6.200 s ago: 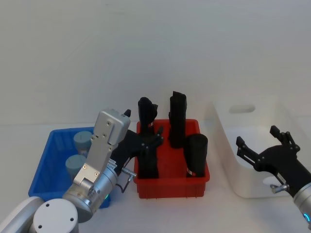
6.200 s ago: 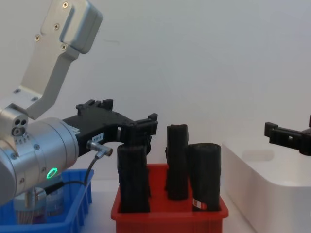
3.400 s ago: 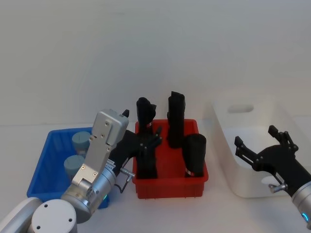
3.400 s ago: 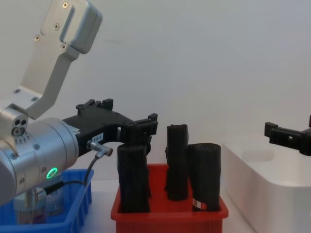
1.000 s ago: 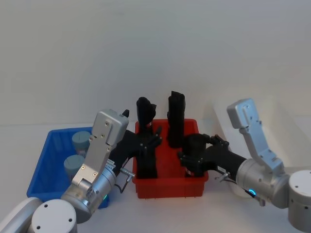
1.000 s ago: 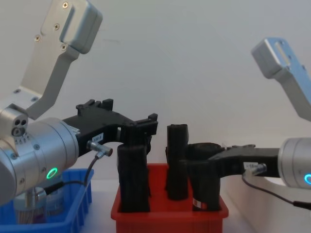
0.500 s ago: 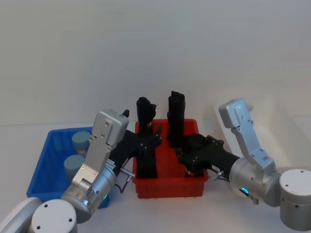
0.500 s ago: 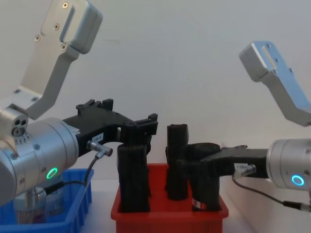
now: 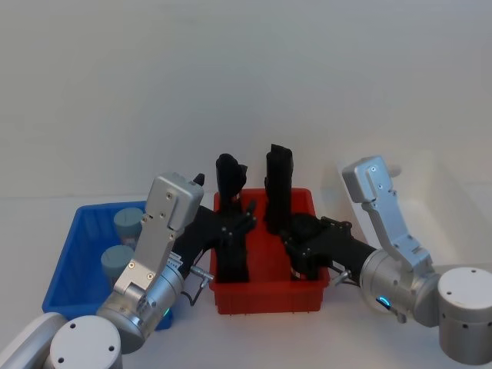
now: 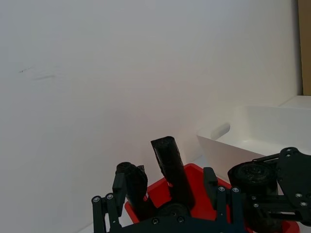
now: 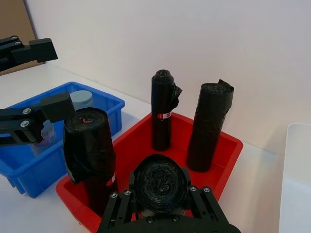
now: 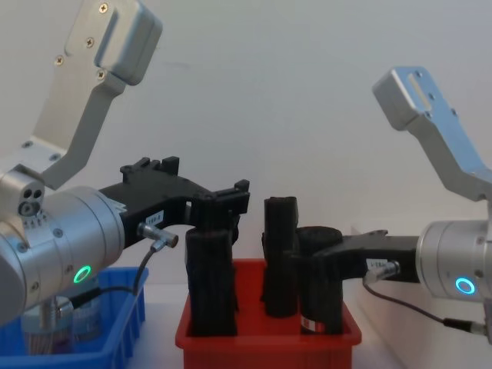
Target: Pick the cotton swabs from the blue box and place them into the white box.
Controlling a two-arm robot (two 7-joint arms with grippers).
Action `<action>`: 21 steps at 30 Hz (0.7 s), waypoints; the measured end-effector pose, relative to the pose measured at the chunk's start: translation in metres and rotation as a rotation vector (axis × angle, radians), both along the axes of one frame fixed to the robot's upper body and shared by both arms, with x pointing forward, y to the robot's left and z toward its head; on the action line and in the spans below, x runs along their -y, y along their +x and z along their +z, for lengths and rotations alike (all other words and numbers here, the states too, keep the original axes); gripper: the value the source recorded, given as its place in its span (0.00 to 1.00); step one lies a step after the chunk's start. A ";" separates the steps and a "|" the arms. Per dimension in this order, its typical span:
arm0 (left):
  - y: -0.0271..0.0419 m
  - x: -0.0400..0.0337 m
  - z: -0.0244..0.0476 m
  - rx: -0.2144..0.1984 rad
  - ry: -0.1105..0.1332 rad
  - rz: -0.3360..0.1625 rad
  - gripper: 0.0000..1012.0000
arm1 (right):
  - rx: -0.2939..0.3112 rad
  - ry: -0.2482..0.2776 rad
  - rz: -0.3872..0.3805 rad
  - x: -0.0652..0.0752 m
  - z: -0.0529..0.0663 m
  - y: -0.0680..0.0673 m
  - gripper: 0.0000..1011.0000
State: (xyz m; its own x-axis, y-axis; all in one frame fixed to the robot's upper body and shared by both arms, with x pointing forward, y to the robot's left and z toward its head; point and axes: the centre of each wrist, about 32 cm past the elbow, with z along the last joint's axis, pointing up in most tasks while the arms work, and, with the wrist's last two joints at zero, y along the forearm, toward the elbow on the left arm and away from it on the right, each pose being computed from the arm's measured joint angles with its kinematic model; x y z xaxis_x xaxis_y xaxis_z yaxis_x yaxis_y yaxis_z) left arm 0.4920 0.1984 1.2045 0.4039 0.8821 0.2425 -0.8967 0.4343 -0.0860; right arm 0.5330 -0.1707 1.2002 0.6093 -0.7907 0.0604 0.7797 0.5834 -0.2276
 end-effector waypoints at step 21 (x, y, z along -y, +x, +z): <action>0.0000 0.0000 0.0000 0.000 0.000 0.000 0.99 | 0.133 0.091 -0.021 0.007 0.022 -0.001 0.47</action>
State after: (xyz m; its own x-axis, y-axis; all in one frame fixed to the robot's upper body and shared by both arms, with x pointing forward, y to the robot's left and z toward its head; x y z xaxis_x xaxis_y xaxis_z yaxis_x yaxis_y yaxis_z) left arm 0.4920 0.1984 1.2044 0.4040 0.8820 0.2425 -0.8967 0.4343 -0.0860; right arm 0.5319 -0.1776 1.2223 0.5838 -0.8091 0.0672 0.8117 0.5800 -0.0690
